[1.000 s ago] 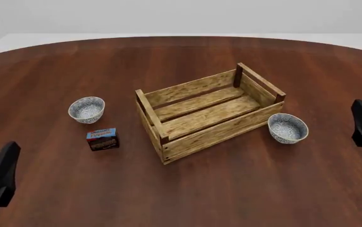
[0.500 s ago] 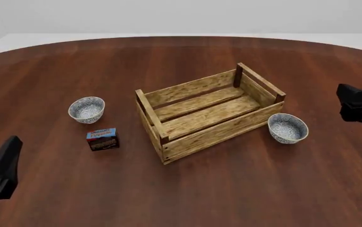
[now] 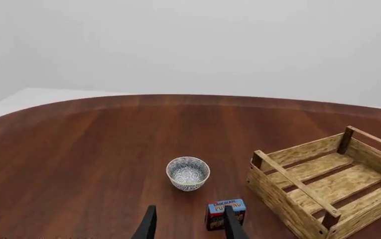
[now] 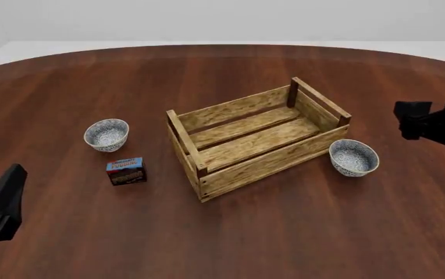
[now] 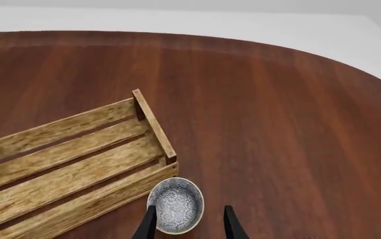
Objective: Stack the right bowl on the left bowl and place them in the tray.
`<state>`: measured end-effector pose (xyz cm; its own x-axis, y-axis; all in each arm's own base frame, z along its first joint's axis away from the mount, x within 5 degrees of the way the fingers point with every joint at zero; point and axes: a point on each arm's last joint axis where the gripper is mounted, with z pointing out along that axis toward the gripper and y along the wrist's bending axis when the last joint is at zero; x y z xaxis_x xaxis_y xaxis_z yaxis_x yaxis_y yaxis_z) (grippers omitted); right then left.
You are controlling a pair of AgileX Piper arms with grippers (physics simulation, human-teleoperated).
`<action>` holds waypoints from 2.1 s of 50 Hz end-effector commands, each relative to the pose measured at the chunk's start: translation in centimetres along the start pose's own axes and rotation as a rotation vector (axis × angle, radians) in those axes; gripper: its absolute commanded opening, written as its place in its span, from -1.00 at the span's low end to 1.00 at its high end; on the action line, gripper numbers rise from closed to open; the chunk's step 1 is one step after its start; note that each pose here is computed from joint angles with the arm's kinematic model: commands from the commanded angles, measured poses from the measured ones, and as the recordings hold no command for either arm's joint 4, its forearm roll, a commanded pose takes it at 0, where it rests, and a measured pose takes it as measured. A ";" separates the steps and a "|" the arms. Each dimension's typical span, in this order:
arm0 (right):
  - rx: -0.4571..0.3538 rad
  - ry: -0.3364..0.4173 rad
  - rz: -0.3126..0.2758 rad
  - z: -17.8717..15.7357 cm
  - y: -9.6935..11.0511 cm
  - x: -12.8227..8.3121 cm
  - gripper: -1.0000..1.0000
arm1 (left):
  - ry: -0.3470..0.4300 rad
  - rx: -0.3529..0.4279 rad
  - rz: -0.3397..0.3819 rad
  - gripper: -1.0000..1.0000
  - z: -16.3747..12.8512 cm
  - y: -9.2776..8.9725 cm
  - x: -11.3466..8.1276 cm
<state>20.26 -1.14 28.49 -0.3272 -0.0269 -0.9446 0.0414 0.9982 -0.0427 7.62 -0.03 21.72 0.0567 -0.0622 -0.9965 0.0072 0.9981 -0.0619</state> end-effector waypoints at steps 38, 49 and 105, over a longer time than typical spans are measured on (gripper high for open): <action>0.019 0.061 -0.005 1.1 -0.5 -0.8 1.00 | 0.005 0.035 0.009 1.00 -0.2 -0.3 0.2; 0.000 0.168 0.013 3.7 -0.2 -1.6 1.00 | 0.008 0.044 -0.005 1.00 -0.7 -0.3 0.3; 0.009 0.499 -0.045 9.7 -1.9 -0.9 1.00 | 0.032 0.068 -0.013 1.00 -1.8 -0.4 0.8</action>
<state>30.59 -2.88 26.68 -0.7676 -0.0424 -0.6396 0.0062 0.9973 -0.0736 6.32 -0.45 21.11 0.0246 -0.0918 -0.9955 0.0741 0.9932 -0.0898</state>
